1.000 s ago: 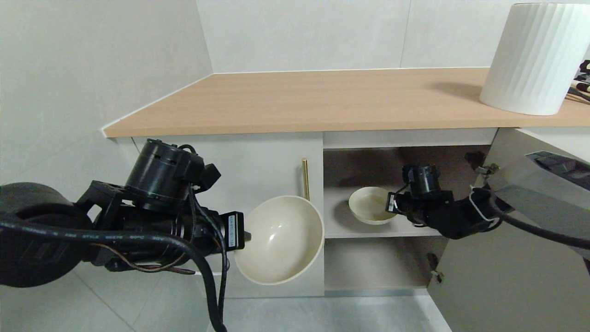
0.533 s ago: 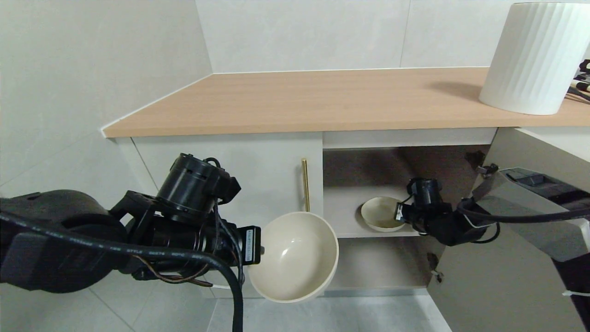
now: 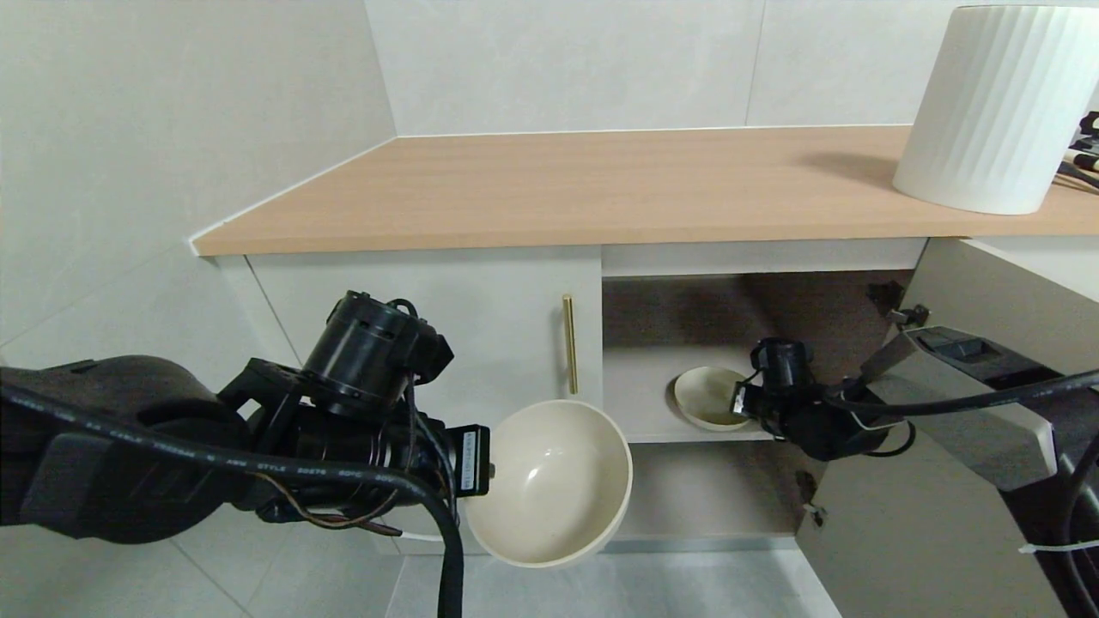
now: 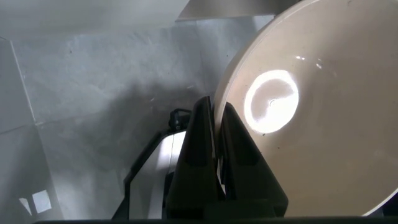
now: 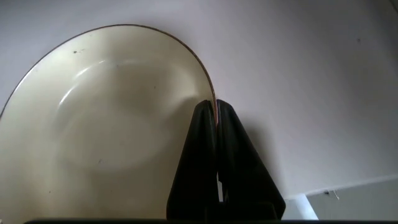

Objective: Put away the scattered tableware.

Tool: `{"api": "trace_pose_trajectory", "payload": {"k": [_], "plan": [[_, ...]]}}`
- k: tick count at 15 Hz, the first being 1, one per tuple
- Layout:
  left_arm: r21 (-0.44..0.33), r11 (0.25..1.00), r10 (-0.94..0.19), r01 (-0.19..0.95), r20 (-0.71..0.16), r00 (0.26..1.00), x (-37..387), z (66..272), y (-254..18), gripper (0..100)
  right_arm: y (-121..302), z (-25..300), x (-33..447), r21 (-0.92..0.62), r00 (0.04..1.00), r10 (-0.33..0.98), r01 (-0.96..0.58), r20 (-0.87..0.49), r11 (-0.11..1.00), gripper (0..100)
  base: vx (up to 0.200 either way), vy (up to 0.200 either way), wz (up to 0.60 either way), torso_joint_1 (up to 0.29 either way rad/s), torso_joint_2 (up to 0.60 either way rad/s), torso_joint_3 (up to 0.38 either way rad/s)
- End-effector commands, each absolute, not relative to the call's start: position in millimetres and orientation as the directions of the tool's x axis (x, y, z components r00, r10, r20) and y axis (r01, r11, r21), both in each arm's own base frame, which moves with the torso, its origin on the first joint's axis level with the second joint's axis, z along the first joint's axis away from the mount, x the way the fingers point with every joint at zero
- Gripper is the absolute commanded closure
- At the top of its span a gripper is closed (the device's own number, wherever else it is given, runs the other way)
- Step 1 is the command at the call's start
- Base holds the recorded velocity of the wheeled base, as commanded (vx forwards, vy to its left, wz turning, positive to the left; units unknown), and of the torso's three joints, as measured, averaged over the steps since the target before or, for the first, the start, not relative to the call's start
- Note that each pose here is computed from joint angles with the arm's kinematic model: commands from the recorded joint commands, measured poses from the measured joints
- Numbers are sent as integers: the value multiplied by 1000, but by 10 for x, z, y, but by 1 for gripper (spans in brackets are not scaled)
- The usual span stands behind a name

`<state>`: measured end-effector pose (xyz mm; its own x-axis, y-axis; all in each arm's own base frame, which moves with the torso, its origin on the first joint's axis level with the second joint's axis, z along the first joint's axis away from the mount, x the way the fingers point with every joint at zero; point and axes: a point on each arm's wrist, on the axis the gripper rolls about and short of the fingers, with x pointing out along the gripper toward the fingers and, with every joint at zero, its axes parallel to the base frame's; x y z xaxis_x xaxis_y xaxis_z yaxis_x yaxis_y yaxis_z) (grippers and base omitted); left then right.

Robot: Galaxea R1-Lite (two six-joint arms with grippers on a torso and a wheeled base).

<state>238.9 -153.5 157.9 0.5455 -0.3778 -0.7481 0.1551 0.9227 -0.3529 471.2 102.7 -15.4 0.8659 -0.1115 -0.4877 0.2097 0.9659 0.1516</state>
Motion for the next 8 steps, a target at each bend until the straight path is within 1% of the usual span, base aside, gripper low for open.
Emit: {"api": "trace_pose_trajectory", "payload": {"k": [1, 8], "plan": [[-352, 923, -377, 154, -750, 544, 2392, 1572, -1537, 100, 1015, -178, 4733, 152, 866, -114, 213, -487, 965, 100, 0, 0, 0, 0, 0, 0], [-347, 925, -372, 151, -759, 534, 2408, 1533, -1552, 100, 1026, -157, 4854, 167, 884, -122, 218, -451, 962, 100, 0, 0, 0, 0, 0, 0]]}}
